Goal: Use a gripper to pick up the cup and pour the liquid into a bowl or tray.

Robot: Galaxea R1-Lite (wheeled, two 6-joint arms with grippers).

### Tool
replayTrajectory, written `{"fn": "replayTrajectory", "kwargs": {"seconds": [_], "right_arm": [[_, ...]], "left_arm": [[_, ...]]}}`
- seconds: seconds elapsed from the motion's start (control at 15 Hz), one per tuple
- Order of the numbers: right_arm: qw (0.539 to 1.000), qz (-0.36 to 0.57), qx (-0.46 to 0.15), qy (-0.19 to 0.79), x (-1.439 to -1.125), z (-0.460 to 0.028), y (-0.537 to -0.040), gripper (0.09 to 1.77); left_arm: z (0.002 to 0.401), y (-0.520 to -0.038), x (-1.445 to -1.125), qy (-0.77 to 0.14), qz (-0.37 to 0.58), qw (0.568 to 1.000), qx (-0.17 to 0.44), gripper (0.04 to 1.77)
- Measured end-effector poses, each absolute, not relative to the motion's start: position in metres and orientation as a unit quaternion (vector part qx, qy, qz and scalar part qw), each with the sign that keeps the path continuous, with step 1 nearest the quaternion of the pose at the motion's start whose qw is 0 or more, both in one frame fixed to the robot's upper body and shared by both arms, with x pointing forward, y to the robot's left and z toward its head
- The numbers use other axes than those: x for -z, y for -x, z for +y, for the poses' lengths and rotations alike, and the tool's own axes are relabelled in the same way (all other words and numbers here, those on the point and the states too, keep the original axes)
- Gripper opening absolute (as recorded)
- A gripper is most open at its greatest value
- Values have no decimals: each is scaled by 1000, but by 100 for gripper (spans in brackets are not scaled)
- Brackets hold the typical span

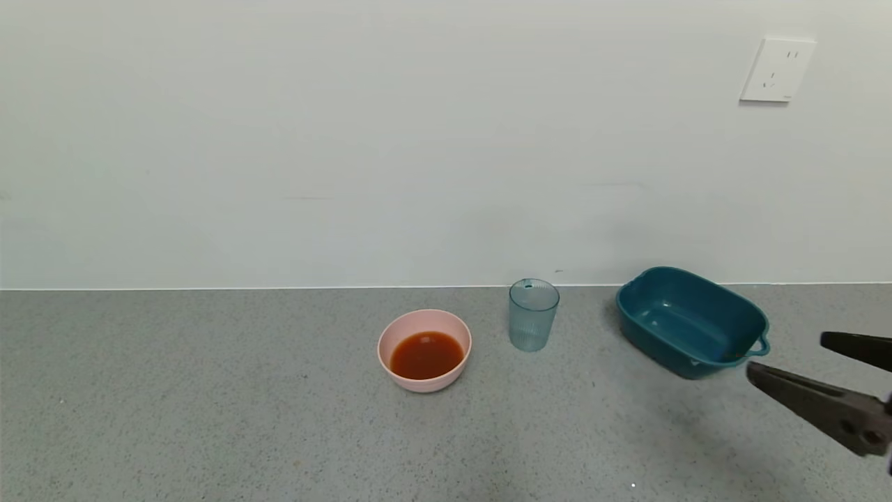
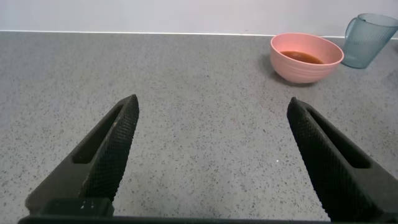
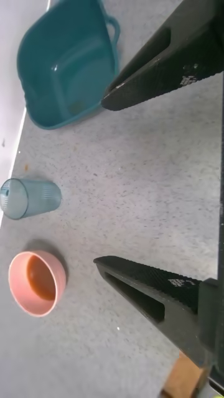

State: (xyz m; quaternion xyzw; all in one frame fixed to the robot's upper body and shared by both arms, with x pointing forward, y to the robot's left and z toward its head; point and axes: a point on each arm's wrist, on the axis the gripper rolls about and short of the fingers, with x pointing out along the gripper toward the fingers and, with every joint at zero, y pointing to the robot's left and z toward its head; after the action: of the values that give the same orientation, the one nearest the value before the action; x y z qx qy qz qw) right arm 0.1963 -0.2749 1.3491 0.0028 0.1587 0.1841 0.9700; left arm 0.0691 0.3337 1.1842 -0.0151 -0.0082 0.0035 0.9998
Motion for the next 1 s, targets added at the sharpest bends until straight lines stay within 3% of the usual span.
{"fn": "replayTrajectory", "kwargs": {"seconds": [0.33, 0.8, 1.0], "right_arm": [[983, 107, -149, -21, -1353, -316, -137, 170], [998, 39, 15, -48, -1341, -347, -75, 170], [997, 28, 50, -51, -1328, -346, -53, 170]], "left_arm": [[334, -69, -1184, 15, -8, 1000, -3, 172], [334, -69, -1184, 15, -8, 1000, -3, 172], [334, -69, -1184, 15, -8, 1000, -3, 172]]}}
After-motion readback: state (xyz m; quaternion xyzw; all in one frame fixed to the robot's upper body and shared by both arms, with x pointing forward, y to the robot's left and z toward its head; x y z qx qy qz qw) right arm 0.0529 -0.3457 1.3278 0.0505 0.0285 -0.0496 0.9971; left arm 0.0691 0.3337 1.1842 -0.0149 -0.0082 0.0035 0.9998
